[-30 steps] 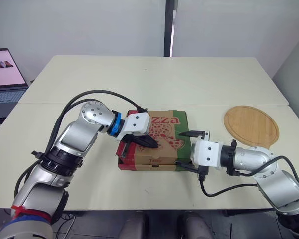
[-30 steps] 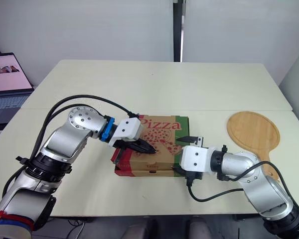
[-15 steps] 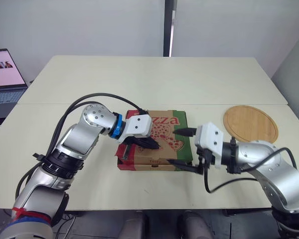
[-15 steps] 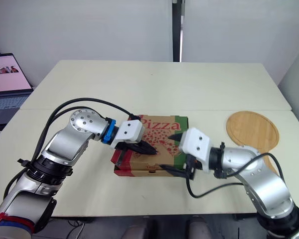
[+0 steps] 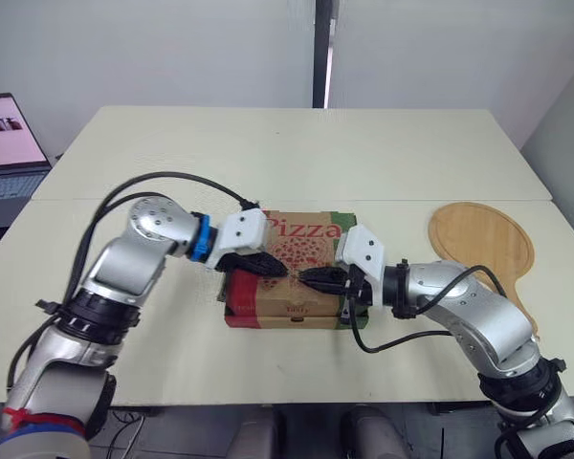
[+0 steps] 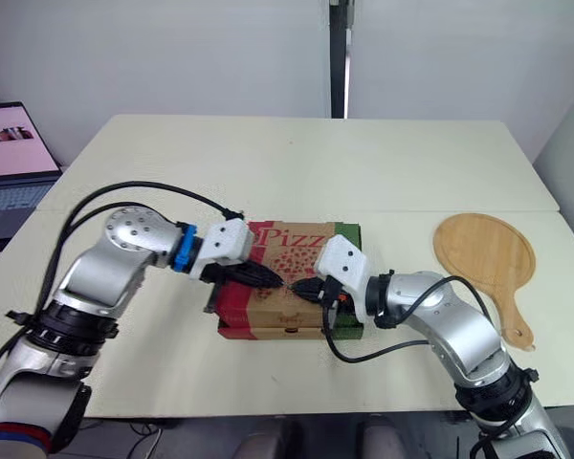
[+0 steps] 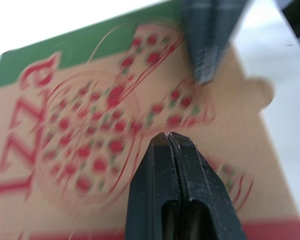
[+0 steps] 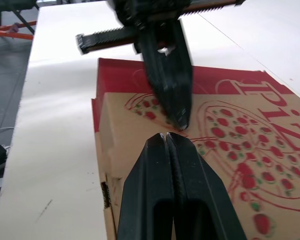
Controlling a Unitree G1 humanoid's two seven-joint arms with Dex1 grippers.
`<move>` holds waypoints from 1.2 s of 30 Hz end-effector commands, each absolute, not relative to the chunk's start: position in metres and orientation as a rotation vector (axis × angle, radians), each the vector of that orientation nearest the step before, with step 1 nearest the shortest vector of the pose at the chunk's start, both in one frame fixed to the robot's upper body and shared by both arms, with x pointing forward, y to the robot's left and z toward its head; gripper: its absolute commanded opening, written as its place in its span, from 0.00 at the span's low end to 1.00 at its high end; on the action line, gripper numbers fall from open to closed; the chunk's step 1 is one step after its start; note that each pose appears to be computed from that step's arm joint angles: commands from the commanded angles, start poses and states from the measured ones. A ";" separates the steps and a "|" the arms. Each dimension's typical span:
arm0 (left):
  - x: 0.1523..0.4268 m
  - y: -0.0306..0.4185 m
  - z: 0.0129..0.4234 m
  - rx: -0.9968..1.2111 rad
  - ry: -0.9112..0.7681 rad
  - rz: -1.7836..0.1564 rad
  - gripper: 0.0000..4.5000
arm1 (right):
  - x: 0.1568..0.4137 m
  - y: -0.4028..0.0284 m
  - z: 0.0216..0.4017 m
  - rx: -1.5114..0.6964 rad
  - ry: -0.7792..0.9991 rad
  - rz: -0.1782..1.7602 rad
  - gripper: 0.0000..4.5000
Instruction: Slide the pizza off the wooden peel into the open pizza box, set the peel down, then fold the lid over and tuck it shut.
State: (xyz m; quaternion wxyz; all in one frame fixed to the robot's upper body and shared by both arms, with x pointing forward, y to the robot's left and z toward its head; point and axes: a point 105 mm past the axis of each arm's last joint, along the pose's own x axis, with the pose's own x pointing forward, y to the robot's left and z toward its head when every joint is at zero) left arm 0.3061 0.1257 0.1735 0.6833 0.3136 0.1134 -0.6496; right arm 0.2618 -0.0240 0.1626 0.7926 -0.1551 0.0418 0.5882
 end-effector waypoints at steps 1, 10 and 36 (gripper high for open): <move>0.302 0.136 0.191 0.681 0.219 -1.408 0.00 | 0.258 -0.013 0.165 -0.334 0.051 1.312 0.01; 0.294 0.158 0.211 0.632 0.217 -1.289 0.00 | 0.265 -0.002 0.152 -0.366 0.054 1.356 0.01; 0.299 0.120 0.179 0.629 0.236 -1.421 0.00 | 0.249 -0.043 0.198 -0.410 -0.064 1.330 0.21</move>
